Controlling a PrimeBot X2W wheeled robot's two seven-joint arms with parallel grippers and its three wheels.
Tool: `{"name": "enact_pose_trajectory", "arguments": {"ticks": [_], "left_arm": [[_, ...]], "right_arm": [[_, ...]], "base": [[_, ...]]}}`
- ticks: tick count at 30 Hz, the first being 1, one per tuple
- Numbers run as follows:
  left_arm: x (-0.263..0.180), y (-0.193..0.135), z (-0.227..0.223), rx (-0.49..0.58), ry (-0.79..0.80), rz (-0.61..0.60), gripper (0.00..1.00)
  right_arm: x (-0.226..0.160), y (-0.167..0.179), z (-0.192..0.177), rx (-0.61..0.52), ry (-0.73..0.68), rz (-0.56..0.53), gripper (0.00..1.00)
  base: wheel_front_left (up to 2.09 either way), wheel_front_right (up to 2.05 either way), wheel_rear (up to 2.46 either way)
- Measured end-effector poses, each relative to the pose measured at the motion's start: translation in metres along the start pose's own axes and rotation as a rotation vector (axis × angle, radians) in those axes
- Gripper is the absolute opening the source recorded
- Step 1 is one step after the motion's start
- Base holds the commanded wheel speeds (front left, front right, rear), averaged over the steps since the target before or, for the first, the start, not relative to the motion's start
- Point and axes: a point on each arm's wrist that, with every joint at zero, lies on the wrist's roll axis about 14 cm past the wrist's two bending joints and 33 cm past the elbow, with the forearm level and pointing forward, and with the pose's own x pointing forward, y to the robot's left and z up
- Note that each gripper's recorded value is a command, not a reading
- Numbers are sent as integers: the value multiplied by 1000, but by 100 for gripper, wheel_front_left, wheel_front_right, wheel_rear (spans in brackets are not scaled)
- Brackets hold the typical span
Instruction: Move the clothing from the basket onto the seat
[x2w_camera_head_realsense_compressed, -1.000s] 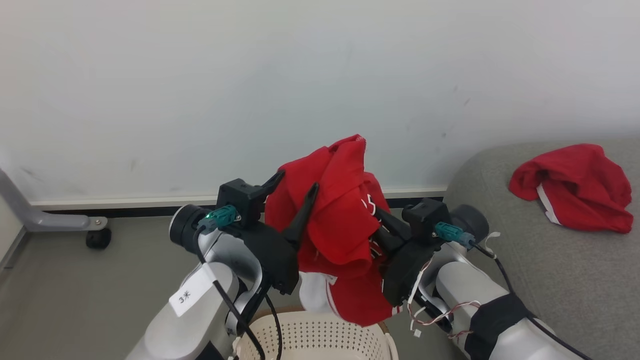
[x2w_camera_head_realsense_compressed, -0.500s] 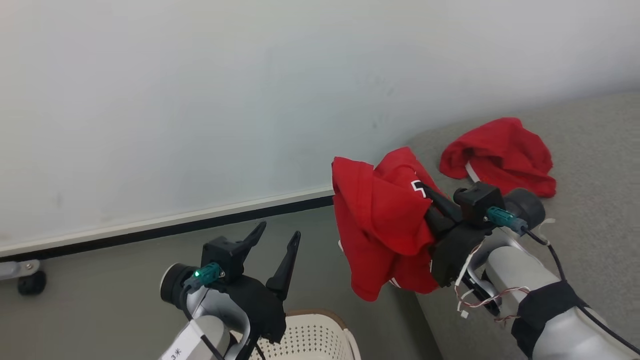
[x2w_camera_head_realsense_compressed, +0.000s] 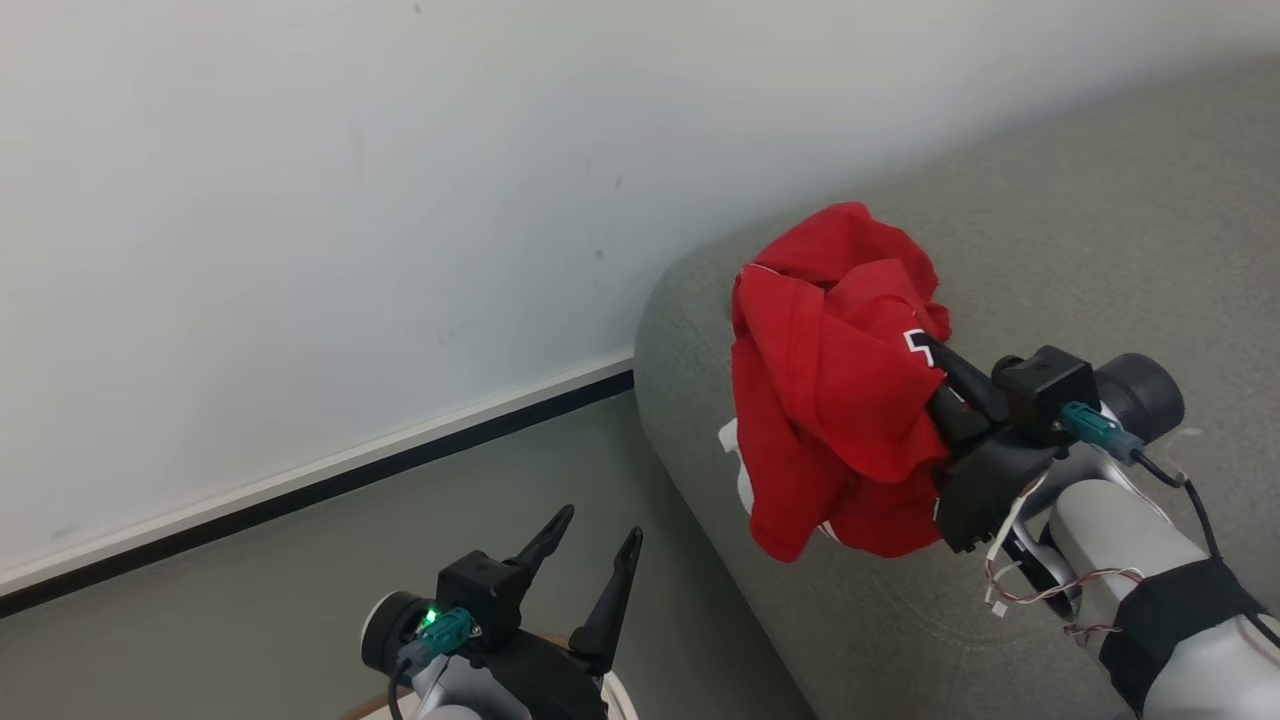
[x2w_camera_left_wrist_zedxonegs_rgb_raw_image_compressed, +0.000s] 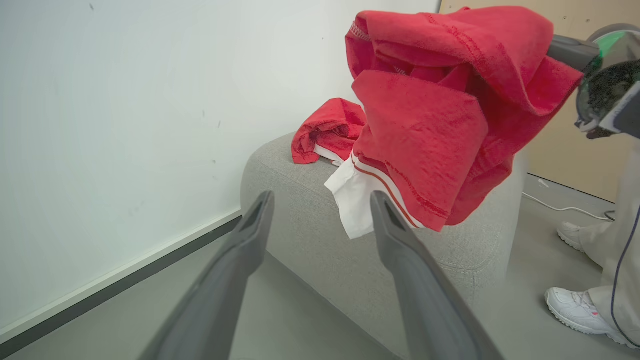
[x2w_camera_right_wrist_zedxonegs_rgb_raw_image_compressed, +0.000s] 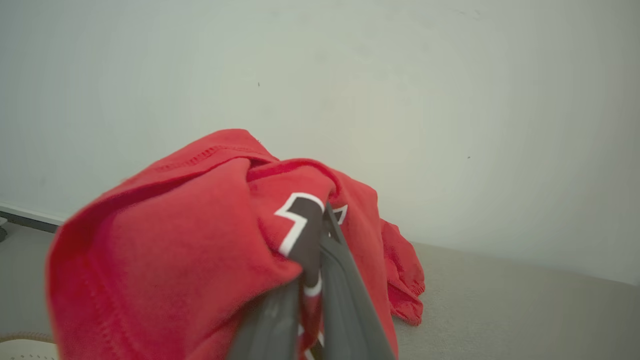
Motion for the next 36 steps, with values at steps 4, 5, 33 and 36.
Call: {"name": "enact_pose_trajectory", "arguments": {"ticks": [4,5,33,36], "left_arm": [[8,-24,-5,-5,8,-69,100],[11,-29,-6,-7,10,-85,100],[67,-28,-5,-9,-25,-236,100],[73,-18,-3,7,-32,-229,100]], "right_arm": [[-24,-29,-10,-15,27,-83,0],[-29,-35,-12,-18,35,-98,0],[66,-187,27,-42,19,-400,0],[84,-201,29,-49,22,-424,0]], "base": [[0,0,0],[0,0,0],[0,0,0],[0,0,0]]}}
